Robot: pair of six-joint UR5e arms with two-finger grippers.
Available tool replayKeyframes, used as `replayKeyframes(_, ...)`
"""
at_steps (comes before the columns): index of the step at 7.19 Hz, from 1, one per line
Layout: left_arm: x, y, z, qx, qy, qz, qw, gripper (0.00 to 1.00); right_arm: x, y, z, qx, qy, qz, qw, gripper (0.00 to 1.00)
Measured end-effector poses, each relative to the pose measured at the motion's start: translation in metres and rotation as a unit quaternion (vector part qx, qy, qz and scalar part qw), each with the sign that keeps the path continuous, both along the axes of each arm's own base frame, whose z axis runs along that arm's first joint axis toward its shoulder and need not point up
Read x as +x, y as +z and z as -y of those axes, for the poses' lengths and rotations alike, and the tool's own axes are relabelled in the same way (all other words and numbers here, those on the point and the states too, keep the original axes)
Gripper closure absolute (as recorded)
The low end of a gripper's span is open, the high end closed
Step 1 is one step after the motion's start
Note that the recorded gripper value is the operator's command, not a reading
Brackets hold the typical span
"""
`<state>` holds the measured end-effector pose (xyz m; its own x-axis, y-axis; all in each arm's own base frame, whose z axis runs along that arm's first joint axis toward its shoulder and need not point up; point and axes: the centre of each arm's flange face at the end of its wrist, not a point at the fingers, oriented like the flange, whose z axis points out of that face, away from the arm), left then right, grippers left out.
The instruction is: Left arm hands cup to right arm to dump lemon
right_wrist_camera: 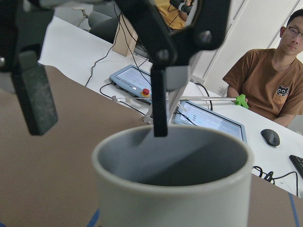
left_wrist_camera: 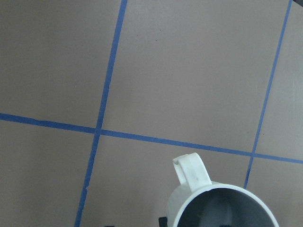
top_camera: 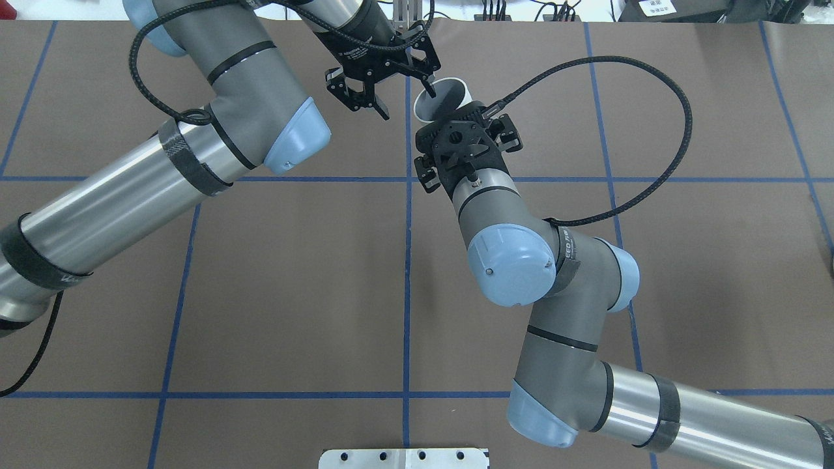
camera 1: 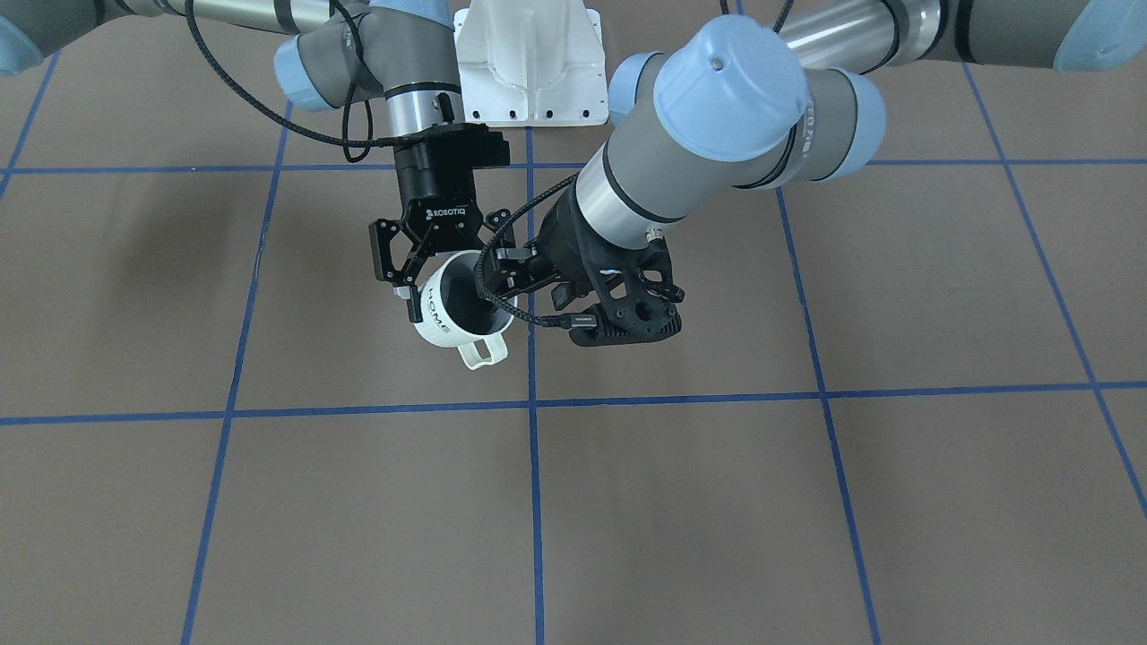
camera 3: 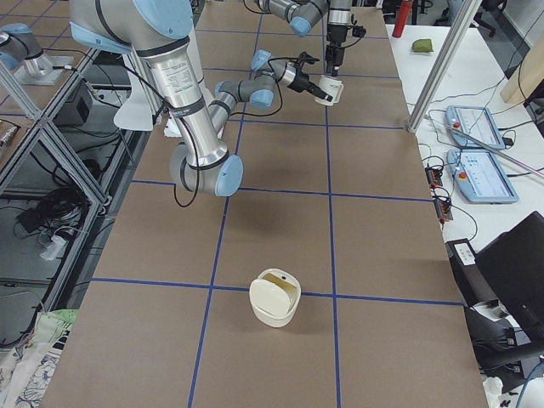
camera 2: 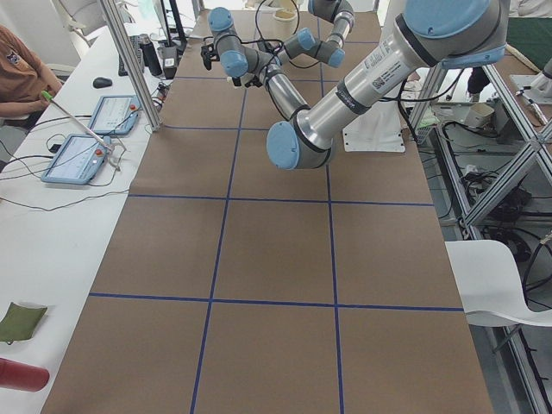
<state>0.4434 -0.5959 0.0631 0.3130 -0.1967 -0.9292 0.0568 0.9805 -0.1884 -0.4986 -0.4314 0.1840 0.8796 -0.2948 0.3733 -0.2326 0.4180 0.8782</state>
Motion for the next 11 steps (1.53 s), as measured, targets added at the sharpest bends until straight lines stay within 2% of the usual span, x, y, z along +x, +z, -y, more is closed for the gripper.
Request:
replayKeyframes(2,0.006,0.003,-0.001,0.001,0.003,-0.001,1.0000,0.50,0.000,0.000,0.000,0.000,0.000,0.000,1.0000,0.75)
replayKeyframes(6,0.012,0.004,-0.004,0.002,0.008,-0.001,1.0000,0.58,0.000,0.000,0.000,0.000,0.000,0.000,1.0000,0.75)
replayKeyframes(8,0.016,0.004,-0.006,0.002,0.011,-0.001,0.9999,0.65,0.000,0.000,0.000,0.000,0.000,0.000,1.0000,0.75)
replayKeyframes(11,0.019,0.001,-0.010,0.005,0.014,-0.004,0.9999,0.69,0.000,0.000,0.000,0.000,0.000,0.001,1.0000,0.75)
